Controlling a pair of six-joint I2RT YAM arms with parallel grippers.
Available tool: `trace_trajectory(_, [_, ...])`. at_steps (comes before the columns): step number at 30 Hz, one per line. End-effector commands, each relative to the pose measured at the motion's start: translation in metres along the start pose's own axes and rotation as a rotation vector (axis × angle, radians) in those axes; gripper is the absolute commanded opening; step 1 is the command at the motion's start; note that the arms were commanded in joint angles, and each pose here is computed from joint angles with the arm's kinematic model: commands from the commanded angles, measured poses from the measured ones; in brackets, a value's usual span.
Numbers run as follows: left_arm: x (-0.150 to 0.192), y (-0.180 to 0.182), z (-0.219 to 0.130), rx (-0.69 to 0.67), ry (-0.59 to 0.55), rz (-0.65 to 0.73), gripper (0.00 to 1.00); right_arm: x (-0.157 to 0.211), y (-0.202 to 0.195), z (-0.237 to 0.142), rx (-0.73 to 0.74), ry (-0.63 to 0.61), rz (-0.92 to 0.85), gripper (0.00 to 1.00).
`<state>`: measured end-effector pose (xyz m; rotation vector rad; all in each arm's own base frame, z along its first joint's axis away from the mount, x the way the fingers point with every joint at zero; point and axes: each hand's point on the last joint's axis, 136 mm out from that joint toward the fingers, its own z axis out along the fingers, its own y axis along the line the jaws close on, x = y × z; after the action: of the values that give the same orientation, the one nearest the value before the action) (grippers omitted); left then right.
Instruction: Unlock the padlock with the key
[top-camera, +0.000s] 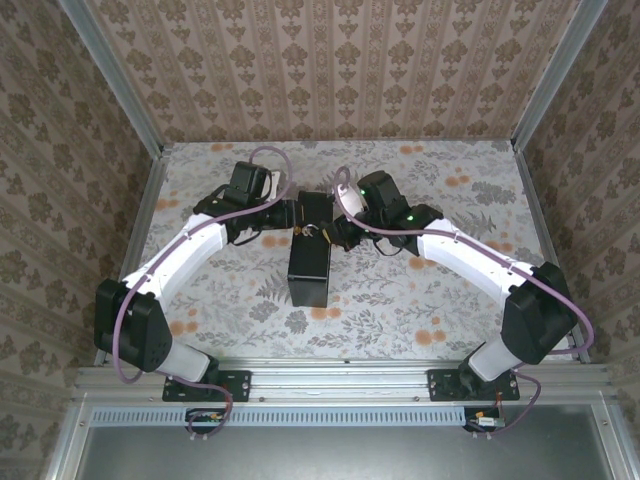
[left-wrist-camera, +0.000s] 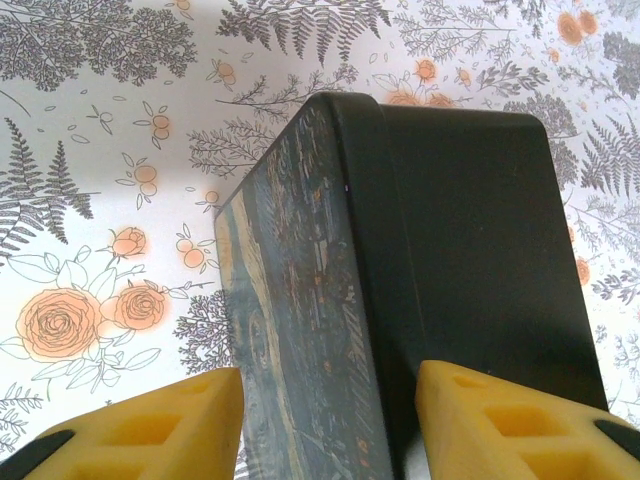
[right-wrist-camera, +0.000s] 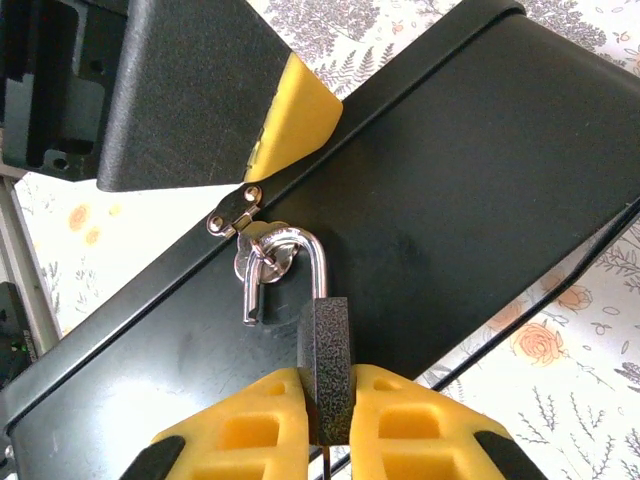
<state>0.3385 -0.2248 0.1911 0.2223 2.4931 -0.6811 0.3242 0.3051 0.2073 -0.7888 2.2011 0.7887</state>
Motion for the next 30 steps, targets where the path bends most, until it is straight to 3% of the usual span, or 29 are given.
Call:
trace_trajectory(1, [0.035, 0.008, -0.001, -0.043, 0.120, -0.048, 0.50, -0.028, 0.015, -0.017, -0.005, -0.129, 0.026, 0.00])
trace_trajectory(5, [0.036, 0.003, -0.002, -0.019, 0.127, -0.059, 0.49, -0.040, 0.008, -0.020, 0.072, -0.234, 0.146, 0.00])
trace_trajectory(9, [0.044, -0.004, 0.002, 0.010, 0.151, -0.065, 0.43, -0.034, 0.002, -0.014, 0.198, -0.237, 0.199, 0.00])
trace_trajectory(13, [0.050, -0.004, 0.004, 0.017, 0.156, -0.090, 0.42, -0.023, -0.009, -0.008, 0.267, -0.266, 0.309, 0.00])
trace_trajectory(16, [0.050, -0.004, 0.002, 0.024, 0.149, -0.116, 0.42, -0.025, -0.004, -0.011, 0.258, -0.354, 0.384, 0.00])
trace_trajectory(23, [0.050, -0.012, 0.002, 0.064, 0.146, -0.152, 0.42, -0.040, -0.005, -0.038, 0.413, -0.519, 0.479, 0.00])
trace_trajectory(30, [0.058, -0.020, 0.007, 0.093, 0.162, -0.161, 0.40, -0.036, -0.014, -0.016, 0.480, -0.509, 0.548, 0.00])
